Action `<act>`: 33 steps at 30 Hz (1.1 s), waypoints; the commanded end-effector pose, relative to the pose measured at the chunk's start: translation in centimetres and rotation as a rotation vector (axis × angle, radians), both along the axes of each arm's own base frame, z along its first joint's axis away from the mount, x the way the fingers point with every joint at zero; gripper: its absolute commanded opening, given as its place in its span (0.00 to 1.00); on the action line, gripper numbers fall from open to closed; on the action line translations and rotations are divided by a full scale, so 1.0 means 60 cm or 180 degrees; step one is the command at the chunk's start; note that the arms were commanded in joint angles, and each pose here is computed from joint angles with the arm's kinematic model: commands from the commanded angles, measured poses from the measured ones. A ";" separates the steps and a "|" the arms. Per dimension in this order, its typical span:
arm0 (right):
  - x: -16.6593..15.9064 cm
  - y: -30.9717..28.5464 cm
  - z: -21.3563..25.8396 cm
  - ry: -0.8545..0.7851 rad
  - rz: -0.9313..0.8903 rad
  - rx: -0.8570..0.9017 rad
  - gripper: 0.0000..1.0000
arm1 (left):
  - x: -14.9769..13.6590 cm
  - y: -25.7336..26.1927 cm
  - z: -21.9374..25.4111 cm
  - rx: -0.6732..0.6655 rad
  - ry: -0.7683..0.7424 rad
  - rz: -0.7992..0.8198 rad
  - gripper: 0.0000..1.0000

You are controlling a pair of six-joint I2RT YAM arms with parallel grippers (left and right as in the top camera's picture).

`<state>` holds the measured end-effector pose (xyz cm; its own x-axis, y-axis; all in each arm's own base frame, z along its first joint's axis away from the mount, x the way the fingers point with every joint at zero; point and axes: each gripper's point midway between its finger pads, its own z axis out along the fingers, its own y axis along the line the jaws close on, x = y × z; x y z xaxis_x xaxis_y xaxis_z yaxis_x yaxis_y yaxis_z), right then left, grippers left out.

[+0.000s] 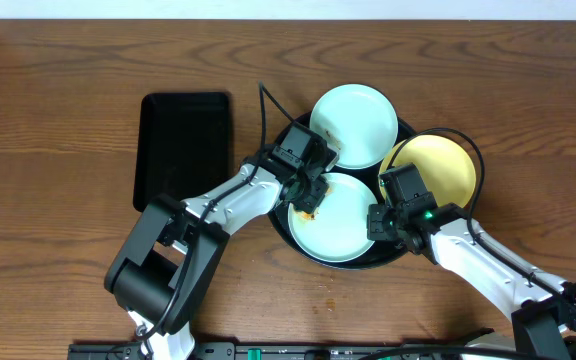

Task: Clean dirty plates on tray and stack at the side
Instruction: 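Scrub the near blue plate's smear with the held sponge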

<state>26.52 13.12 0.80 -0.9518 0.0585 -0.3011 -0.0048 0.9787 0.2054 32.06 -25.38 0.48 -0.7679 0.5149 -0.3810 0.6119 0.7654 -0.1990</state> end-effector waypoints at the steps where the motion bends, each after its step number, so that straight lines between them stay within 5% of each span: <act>1: -0.019 -0.001 -0.016 0.0116 0.0044 -0.0024 0.01 | -0.056 0.025 -0.059 0.0153 0.0427 -0.0073 0.08; 33: -0.019 -0.001 -0.016 0.0112 0.0044 -0.0024 0.01 | -0.044 0.029 -0.060 0.0230 0.0276 -0.0147 0.08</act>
